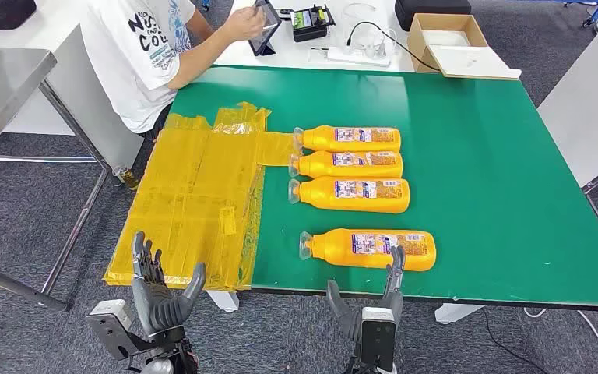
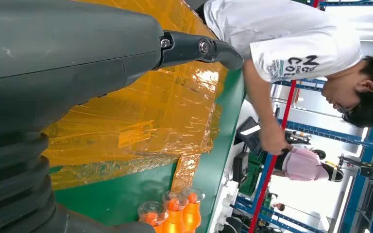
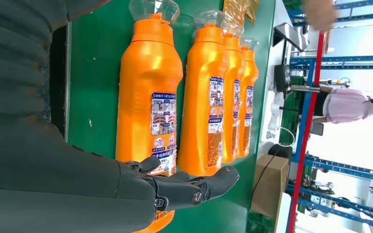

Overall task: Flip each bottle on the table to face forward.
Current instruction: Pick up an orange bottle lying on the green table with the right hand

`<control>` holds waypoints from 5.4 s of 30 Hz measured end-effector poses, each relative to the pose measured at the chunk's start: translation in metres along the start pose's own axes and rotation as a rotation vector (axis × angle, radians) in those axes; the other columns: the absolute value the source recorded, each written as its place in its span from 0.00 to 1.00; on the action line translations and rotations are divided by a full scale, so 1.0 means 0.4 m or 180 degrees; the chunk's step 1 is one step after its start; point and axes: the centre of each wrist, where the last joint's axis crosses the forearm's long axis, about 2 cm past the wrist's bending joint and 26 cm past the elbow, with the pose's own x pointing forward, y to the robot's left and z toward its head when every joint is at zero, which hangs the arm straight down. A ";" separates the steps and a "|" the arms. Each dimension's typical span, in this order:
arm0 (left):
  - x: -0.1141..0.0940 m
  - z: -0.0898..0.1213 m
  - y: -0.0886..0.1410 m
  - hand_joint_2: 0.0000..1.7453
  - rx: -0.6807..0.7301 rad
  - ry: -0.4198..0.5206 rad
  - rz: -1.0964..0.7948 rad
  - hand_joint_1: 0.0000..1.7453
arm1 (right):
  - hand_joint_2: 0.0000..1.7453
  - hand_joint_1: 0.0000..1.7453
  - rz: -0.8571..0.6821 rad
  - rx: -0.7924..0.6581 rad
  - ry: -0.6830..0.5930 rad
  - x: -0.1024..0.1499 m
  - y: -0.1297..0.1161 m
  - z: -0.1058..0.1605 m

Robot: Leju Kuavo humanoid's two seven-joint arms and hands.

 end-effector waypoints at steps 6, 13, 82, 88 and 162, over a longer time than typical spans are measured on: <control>0.000 0.000 0.000 1.00 0.0001 0.0001 -0.0001 0.00 | 1.00 0.00 0.0002 0.0004 0.0005 -0.001 0.000 0.001; 0.000 0.000 0.000 1.00 0.0001 0.0001 -0.0001 0.00 | 1.00 0.00 0.0006 0.0011 0.0013 -0.002 0.001 0.003; -0.018 -0.105 -0.006 1.00 -0.0513 -0.0207 -0.0279 0.00 | 1.00 0.00 0.2676 0.2063 0.0933 -0.168 -0.363 -0.334; -0.022 -0.104 -0.005 1.00 -0.0517 -0.0182 -0.0284 0.00 | 1.00 0.00 0.2724 0.2099 0.0949 -0.176 -0.364 -0.349; -0.069 -0.130 -0.031 1.00 -0.0749 -0.0002 -0.0180 0.00 | 1.00 0.00 0.2916 0.3660 0.1176 -0.213 -0.395 -0.531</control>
